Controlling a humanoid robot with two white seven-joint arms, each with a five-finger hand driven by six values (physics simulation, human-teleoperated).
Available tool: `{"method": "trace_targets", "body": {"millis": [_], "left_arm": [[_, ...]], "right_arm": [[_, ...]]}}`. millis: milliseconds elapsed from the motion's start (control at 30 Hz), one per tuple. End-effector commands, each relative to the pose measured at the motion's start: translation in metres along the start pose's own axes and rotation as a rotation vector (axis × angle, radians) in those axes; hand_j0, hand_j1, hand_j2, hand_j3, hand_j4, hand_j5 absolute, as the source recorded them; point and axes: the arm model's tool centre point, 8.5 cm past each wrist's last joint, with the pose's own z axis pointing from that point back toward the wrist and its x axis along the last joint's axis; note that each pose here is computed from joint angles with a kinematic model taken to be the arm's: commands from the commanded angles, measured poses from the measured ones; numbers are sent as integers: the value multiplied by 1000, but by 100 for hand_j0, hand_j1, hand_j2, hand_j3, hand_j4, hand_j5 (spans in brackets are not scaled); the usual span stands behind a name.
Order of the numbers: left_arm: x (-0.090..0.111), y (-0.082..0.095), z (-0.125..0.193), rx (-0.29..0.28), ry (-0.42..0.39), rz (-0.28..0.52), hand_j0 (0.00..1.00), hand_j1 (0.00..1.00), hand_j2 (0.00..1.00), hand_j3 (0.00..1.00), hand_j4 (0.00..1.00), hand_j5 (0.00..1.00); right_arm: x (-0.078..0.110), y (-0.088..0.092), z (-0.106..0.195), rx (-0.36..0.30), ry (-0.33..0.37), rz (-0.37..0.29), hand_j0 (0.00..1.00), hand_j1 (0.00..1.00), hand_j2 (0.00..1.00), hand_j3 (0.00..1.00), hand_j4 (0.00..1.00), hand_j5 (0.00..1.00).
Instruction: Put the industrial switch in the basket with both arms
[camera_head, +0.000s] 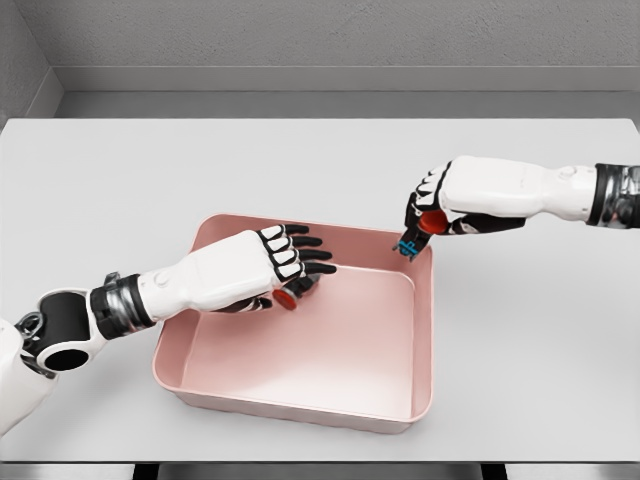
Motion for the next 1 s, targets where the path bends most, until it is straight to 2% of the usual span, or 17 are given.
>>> {"method": "trace_targets", "body": {"millis": [0,67,133,200,267,433,500,633,867,900,933,967], "left_arm": [[-2,2,4,-1,5,2,100,100,100,100,100,100],[-9,11,14,-6,16,1,100,100,100,100,100,100],[-20,30,24,-10,27,-23,100,100,100,100,100,100],[-34,68,27,41,23,-42,100,100,100,100,100,100],[-41,93,34,66,25,-45,100,100,100,100,100,100],[-60,112,99,-124,150,-150,100,100,100,100,100,100],[-63,116,112,-173,176,-187,100,100,100,100,100,100],[-62,114,108,-172,170,-189,100,100,100,100,100,100],[-63,111,109,-188,172,-194,100,100,100,100,100,100],[-63,111,109,-191,173,-195,100,100,100,100,100,100],[-63,110,109,-203,174,-208,100,100,100,100,100,100],[-63,108,109,-215,175,-224,100,100,100,100,100,100]], "right_arm": [[2,-1,-1,-5,-9,-3,48,48,48,48,48,48],[5,-2,-2,-6,-15,2,48,48,48,48,48,48],[6,-3,-5,-9,-22,3,48,48,48,48,48,48],[7,-3,-9,-12,-34,2,48,48,48,48,48,48],[9,-3,-12,-16,-42,1,48,48,48,48,48,48],[14,-2,-25,-29,-77,-7,48,48,48,48,48,48],[16,1,-29,-38,-100,-41,48,48,48,48,48,48],[20,7,-34,-51,-138,-105,48,48,48,48,48,48],[27,11,-46,-57,-180,-139,50,50,50,50,50,50],[28,11,-47,-60,-183,-140,59,59,59,59,59,59],[28,9,-47,-79,-183,-140,82,82,82,82,82,82],[28,6,-48,-91,-183,-138,99,99,99,99,99,99]]}}
